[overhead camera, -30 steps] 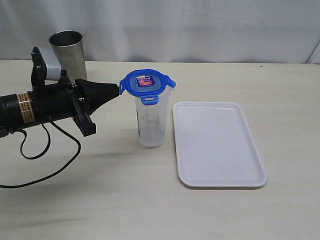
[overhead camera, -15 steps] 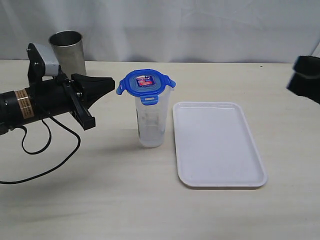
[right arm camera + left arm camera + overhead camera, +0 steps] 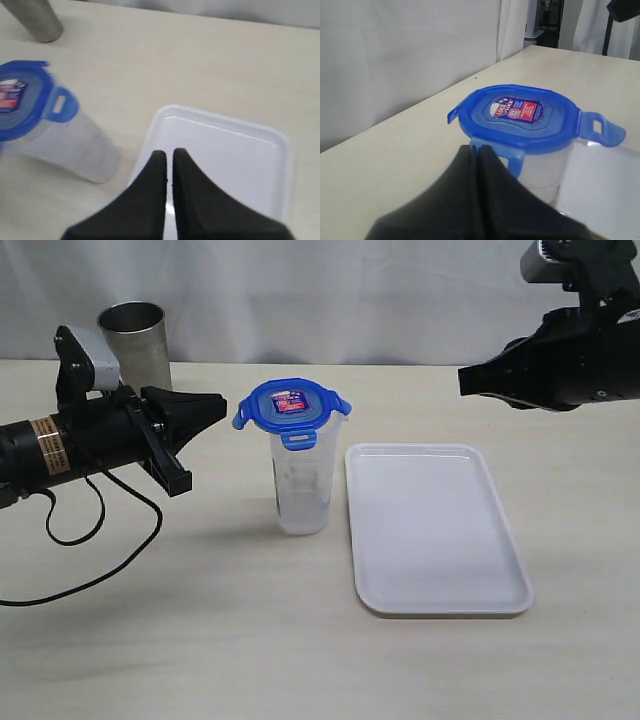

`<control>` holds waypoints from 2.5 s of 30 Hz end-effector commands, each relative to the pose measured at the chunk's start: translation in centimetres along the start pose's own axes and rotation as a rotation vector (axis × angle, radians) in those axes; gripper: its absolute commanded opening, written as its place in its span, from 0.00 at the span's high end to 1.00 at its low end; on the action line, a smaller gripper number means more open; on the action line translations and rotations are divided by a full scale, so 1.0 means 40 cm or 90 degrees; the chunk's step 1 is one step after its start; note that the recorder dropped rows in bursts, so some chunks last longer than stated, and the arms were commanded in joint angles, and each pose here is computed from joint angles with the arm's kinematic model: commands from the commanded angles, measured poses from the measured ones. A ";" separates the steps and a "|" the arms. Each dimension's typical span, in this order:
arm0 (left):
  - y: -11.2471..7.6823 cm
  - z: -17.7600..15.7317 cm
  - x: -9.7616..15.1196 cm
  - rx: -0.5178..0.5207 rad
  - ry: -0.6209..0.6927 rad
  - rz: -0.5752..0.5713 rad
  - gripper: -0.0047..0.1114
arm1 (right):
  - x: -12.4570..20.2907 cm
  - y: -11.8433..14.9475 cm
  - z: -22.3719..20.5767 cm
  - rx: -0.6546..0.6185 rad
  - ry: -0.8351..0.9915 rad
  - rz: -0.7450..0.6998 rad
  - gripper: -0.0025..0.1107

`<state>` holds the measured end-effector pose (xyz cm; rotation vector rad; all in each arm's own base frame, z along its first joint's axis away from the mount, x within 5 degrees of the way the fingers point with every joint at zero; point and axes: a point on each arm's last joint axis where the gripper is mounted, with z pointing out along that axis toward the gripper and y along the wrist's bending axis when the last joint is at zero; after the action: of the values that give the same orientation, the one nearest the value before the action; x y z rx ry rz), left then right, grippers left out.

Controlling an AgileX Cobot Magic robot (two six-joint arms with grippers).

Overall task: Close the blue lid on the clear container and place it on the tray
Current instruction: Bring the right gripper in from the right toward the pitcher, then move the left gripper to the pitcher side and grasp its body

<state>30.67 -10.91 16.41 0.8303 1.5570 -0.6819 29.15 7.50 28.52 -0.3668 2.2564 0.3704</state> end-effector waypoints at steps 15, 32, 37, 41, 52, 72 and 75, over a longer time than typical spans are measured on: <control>0.000 0.008 -0.003 0.000 -0.020 -0.006 0.96 | 0.094 -0.060 0.200 -0.380 -0.116 0.083 0.94; -0.013 0.050 -0.018 0.000 0.005 0.029 0.96 | 0.119 -0.074 0.239 -0.368 -0.110 0.035 0.94; -0.009 0.053 -0.023 0.000 0.002 0.033 0.96 | 0.118 -0.074 0.239 -0.367 -0.112 0.027 0.94; -0.003 0.054 -0.024 -0.009 0.006 0.031 0.96 | 0.118 -0.074 0.239 -0.366 -0.115 0.016 0.94; 0.017 0.043 -0.005 -0.034 0.053 0.031 0.96 | 0.115 -0.083 0.244 -0.338 -0.112 0.005 0.94; -0.003 0.056 -0.020 -0.009 0.021 0.029 0.96 | 0.117 -0.083 0.244 -0.338 -0.111 0.005 0.94; -0.017 0.068 -0.021 0.002 0.029 0.042 0.96 | 0.117 -0.083 0.244 -0.338 -0.111 0.005 0.94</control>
<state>31.83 -12.92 16.75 0.8862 1.5759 -0.6095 33.87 7.67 18.21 -0.5699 1.9721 0.9829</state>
